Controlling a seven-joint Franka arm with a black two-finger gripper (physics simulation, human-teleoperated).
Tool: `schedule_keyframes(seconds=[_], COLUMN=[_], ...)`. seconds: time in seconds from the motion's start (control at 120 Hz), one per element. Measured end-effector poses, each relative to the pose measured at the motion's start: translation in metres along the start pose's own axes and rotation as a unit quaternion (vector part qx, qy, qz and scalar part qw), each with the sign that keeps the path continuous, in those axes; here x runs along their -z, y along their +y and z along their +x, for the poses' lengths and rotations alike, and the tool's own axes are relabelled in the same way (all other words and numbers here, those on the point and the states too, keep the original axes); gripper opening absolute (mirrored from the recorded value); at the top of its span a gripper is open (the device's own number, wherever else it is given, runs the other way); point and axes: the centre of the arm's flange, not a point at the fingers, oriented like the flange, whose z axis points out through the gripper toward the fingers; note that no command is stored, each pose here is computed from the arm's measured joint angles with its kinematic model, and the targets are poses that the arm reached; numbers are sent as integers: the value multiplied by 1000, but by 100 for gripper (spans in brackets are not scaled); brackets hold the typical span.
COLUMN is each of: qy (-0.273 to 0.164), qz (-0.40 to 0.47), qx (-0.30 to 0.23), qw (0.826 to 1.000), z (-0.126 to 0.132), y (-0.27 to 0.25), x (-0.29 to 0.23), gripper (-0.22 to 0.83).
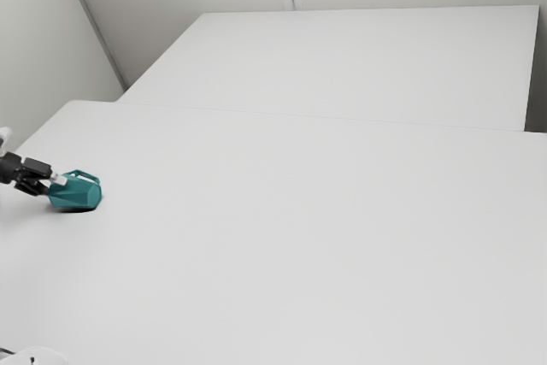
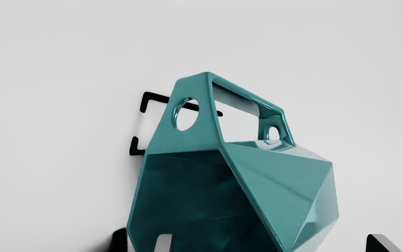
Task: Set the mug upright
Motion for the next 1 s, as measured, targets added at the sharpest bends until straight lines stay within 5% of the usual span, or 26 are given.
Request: schedule_keyframes(seconds=[0.45, 1.0], qy=[25, 26], qz=[-51, -108], qx=[-32, -54], qw=[998, 992], z=[-1, -13], y=[-2, -8], x=[-11, -24], gripper=[56, 21])
